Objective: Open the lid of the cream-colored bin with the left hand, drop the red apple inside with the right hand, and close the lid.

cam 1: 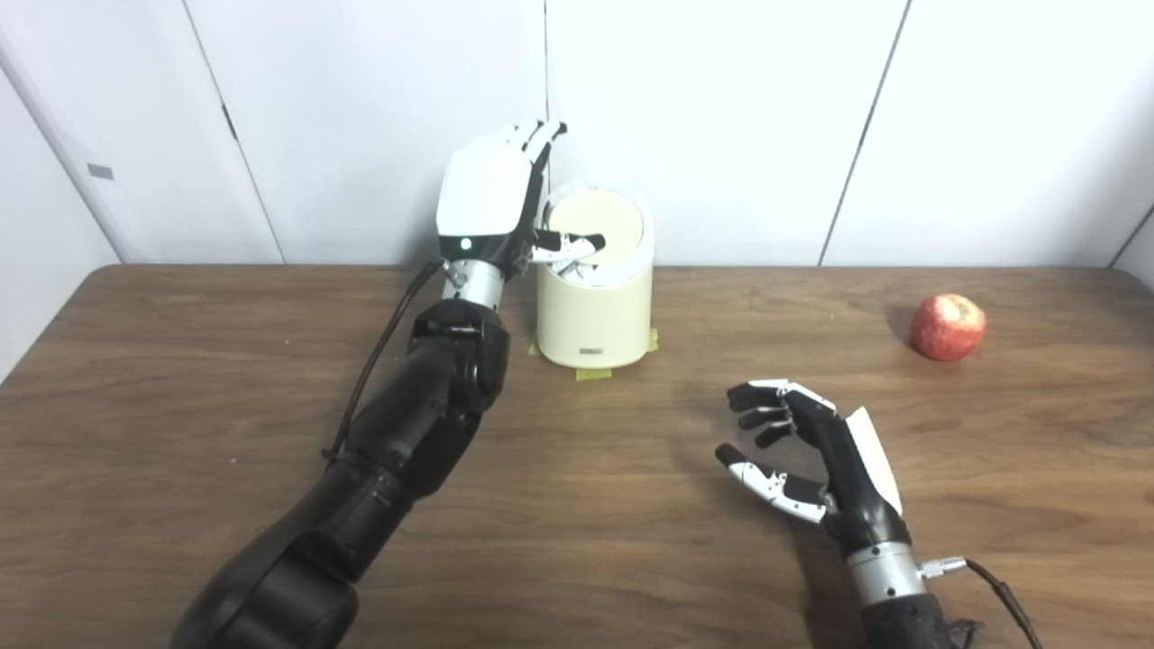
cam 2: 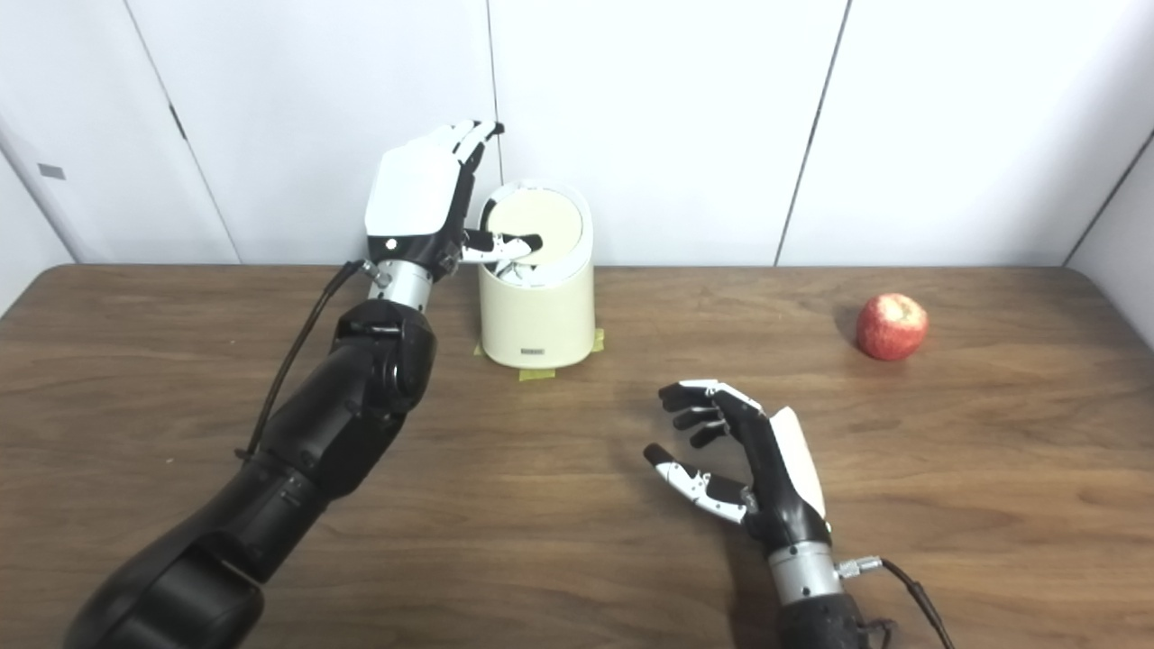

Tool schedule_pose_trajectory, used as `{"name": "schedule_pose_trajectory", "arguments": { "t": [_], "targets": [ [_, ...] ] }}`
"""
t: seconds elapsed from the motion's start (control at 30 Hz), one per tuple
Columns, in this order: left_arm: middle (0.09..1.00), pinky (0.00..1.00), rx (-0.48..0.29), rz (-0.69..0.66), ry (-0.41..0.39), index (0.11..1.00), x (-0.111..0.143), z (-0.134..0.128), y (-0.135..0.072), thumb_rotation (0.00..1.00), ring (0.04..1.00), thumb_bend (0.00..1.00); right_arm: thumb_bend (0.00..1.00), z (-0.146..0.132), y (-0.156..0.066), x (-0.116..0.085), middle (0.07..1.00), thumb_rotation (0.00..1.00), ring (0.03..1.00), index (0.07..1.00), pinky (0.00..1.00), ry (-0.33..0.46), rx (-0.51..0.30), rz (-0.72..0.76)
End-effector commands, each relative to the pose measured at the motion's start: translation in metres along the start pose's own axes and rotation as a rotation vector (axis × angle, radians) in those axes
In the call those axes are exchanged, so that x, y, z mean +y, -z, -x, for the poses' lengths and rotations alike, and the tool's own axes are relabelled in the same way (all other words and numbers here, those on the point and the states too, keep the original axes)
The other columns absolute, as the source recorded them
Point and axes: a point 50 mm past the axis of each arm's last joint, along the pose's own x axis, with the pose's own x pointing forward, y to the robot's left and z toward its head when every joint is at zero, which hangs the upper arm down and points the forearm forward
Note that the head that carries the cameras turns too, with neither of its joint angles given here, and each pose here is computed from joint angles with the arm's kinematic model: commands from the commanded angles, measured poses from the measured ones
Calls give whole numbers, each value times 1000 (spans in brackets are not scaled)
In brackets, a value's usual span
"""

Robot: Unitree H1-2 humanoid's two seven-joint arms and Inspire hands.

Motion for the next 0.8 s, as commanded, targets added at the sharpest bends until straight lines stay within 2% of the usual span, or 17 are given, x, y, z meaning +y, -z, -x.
{"name": "schedule_pose_trajectory", "arguments": {
  "t": [0.0,0.2,0.4,0.67,0.77],
  "targets": [
    [910,940,-56,-87,-70,906,24,-23,-1,212,921,1000,273,-2,-1,7,649,205,608,645,507,-2,-19,-15],
    [925,973,-64,-166,-57,923,23,-22,3,177,939,1000,271,-3,0,8,647,219,609,643,512,-1,-23,-11],
    [914,973,-63,-188,-39,913,20,-20,7,150,930,1000,274,-3,-1,8,650,214,612,645,515,-2,-18,-15],
    [906,949,-66,-187,-15,899,15,-15,12,175,918,1000,271,-3,-2,8,648,178,608,643,510,-3,-23,-12],
    [914,962,-63,-179,19,906,14,-13,13,188,929,1000,273,-3,-2,9,647,177,607,644,509,-3,-18,-11]
  ]
}}
